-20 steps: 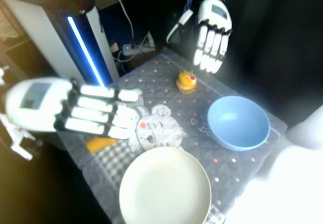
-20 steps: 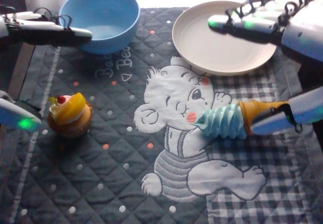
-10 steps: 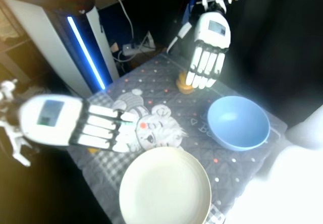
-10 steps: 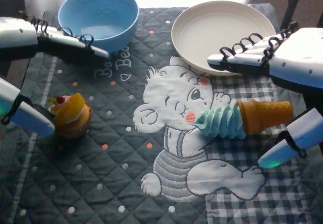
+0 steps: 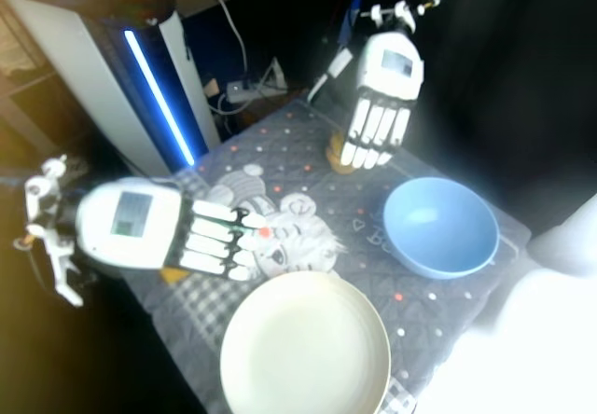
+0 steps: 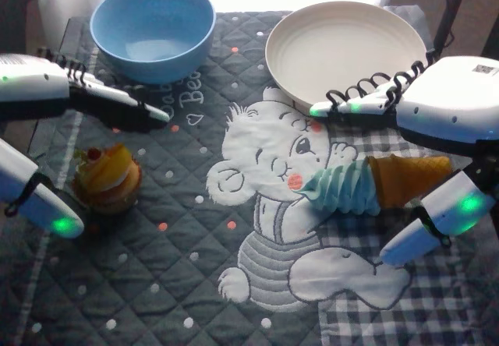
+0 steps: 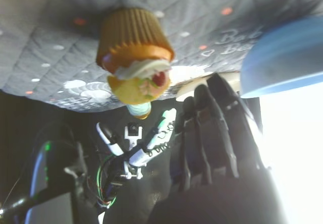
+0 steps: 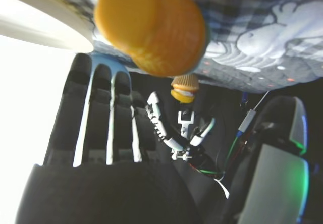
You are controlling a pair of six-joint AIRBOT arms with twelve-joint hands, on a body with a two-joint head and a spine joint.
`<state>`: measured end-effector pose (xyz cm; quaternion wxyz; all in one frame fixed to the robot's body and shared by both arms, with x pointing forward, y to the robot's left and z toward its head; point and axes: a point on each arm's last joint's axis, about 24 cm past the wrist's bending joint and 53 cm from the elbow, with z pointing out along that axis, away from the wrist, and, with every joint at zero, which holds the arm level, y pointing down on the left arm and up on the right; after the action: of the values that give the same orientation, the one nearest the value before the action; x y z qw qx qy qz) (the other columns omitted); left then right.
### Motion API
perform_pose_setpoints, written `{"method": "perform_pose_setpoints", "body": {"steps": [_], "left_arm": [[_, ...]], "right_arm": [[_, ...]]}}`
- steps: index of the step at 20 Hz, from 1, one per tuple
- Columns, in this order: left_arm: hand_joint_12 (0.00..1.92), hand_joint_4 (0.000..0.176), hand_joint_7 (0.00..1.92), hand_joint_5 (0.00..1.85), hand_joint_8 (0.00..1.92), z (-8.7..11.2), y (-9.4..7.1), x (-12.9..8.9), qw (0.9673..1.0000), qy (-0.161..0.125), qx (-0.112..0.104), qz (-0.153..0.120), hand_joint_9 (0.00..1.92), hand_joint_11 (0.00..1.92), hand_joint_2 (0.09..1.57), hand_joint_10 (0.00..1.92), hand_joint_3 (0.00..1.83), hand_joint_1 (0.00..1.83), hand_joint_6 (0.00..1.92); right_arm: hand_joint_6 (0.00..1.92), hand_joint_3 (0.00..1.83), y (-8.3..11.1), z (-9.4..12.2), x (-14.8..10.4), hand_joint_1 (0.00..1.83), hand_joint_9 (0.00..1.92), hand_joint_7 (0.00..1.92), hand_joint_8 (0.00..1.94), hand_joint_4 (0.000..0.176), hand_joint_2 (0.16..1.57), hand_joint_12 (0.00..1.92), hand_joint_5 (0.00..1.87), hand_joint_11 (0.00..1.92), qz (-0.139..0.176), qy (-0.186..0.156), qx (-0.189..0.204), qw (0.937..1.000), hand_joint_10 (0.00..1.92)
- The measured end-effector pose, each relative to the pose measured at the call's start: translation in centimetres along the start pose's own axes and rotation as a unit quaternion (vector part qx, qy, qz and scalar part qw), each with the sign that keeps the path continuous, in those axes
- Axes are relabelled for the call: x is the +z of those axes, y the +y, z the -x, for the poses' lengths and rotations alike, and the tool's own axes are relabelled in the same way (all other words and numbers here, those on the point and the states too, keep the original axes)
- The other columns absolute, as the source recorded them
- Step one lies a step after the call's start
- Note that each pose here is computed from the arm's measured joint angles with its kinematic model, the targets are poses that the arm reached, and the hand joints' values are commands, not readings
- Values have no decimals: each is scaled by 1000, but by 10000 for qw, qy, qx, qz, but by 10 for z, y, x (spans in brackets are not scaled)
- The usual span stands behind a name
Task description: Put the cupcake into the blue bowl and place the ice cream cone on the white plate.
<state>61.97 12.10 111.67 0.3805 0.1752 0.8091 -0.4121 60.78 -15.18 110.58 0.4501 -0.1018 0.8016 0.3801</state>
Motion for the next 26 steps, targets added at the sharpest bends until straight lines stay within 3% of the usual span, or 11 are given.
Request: {"method": "perform_pose_setpoints", "body": {"steps": [6, 10, 14, 16, 17, 18, 19, 20, 21, 23, 26], "left_arm": [[1003, 0, 425, 322, 0, -15, 3, 3, 9998, 202, -32, 35, 468, 99, 770, 0, 1, 678, 4], [1020, 0, 425, 338, 2, -20, 3, 5, 9996, 260, -44, 30, 483, 149, 765, 9, 0, 684, 4], [1025, 0, 438, 350, 5, -20, 3, 5, 9996, 267, -50, 34, 510, 183, 775, 18, 2, 740, 5], [979, 0, 512, 427, 7, -21, 3, 6, 9996, 267, -75, 30, 567, 248, 805, 12, 2, 956, 5], [914, 0, 630, 593, 16, -22, 3, 6, 9996, 276, -82, 26, 700, 393, 868, 33, 4, 1111, 14], [857, 0, 708, 717, 13, -22, 2, 7, 9996, 275, -97, 17, 831, 582, 901, 41, 2, 1229, 12], [829, 0, 855, 896, 18, -22, 2, 7, 9996, 267, -127, 6, 1003, 743, 940, 50, 1, 1365, 21], [778, 0, 966, 972, 602, -23, 2, 7, 9995, 281, -129, 11, 1099, 891, 1035, 749, 20, 1384, 750], [855, 0, 965, 935, 772, -25, 4, 7, 9994, 289, -182, 19, 1049, 870, 1083, 1001, 6, 1382, 1002], [981, 0, 1072, 965, 659, -29, 8, 9, 9991, 322, -263, 50, 1035, 885, 1076, 1064, 1, 1388, 998], [967, 0, 1046, 1002, 672, -31, 8, 9, 9990, 343, -279, 55, 1002, 854, 1080, 1058, 0, 1384, 1016]], "right_arm": [[8, 3, -1, -7, 4, 610, 464, 453, 12, 0, 623, 73, 211, 474, -29, 104, -42, 9999, 15], [7, 1, -3, -9, 4, 626, 482, 472, 14, 0, 621, 84, 214, 495, -72, 130, -45, 9999, 17], [2, 2, -3, -9, 4, 604, 629, 553, 6, 0, 653, 155, 264, 627, -77, 141, -48, 9999, 20], [5, 4, -4, -11, 5, 740, 938, 777, 14, 0, 791, 304, 457, 890, -77, 158, -48, 9998, 40], [32, 15, -3, -12, 6, 938, 1183, 1071, 35, 0, 881, 591, 714, 958, -68, 167, -45, 9998, 42], [26, 10, -3, -13, 6, 1006, 1234, 1191, 22, 0, 926, 863, 867, 841, -71, 175, -36, 9998, 22], [518, 6, -2, -12, 7, 1150, 1454, 1321, 18, 0, 1012, 1103, 1106, 1048, -43, 160, -31, 9999, 55], [628, 0, -2, -8, 7, 1267, 1561, 1361, 367, 0, 1026, 1158, 1066, 1161, -34, 107, 14, 9999, 45], [664, 4, -2, -7, 9, 1290, 1627, 1335, 515, 0, 1032, 1123, 1044, 1238, -22, 91, 11, 10000, 46], [740, 2, -3, -7, 12, 1290, 1635, 1262, 689, 0, 1055, 1018, 993, 1274, -5, 69, 62, 10000, 25], [676, 1, -3, -7, 12, 1297, 1626, 1306, 607, 0, 1036, 908, 1048, 1311, -1, 63, 73, 10000, 10]]}}
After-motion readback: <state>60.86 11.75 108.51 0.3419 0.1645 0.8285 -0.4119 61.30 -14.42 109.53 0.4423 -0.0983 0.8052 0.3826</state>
